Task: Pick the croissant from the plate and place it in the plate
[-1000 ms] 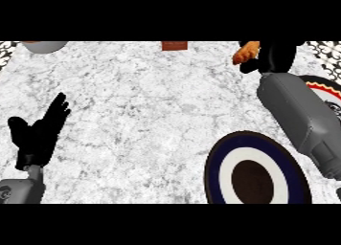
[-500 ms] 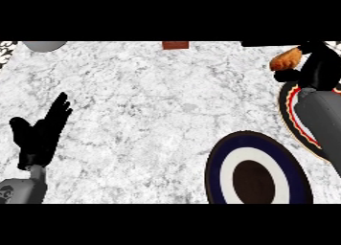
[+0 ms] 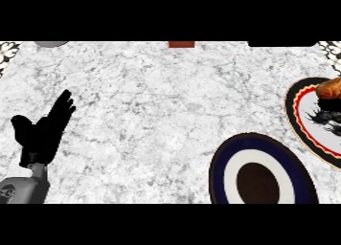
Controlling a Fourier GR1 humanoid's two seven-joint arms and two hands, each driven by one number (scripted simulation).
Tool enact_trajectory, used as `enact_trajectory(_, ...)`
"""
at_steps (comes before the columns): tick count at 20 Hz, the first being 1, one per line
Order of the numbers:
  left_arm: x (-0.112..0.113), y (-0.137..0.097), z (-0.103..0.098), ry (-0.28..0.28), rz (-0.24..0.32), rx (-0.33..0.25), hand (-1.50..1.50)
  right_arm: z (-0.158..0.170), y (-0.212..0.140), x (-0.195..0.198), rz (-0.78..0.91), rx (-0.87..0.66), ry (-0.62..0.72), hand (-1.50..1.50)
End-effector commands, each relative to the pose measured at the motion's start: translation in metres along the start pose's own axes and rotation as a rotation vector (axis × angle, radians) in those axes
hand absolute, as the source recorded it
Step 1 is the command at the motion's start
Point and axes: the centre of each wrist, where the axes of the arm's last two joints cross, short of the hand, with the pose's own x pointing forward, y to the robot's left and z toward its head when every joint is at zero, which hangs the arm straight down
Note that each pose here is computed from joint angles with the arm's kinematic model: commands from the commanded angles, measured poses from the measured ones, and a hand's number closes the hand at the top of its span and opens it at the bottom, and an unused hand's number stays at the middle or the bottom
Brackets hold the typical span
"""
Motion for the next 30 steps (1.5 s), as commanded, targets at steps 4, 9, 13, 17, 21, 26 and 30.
enact_trajectory(4,0.014,-0.003,-0.008,-0.014,-0.001,0.007,0.0,-0.012,-0.012,-0.044,-0.124,0.205,0.144,1.5)
enact_trajectory(9,-0.006,0.006,-0.013,0.006,-0.009,-0.012,0.0,-0.012,-0.013,-0.081,-0.132,0.265,0.012,-1.5)
enact_trajectory(13,0.016,-0.011,-0.014,-0.004,-0.001,-0.012,0.0,-0.025,-0.019,-0.076,-0.177,0.101,-0.119,-1.5)
enact_trajectory(17,0.012,-0.001,-0.018,0.006,-0.006,0.018,0.0,-0.022,-0.043,-0.042,-0.415,0.034,-0.298,-1.5)
enact_trajectory(21,-0.017,0.004,-0.003,0.004,-0.008,0.007,0.0,-0.016,-0.061,-0.036,-0.587,0.047,-0.265,-1.5)
enact_trajectory(26,0.008,-0.006,-0.004,0.014,0.007,0.02,0.0,-0.01,-0.065,-0.044,-0.799,0.181,-0.072,-1.5)
enact_trajectory(30,0.009,-0.019,-0.004,-0.001,0.016,-0.012,0.0,-0.003,-0.068,-0.07,-0.865,0.215,-0.054,-1.5)
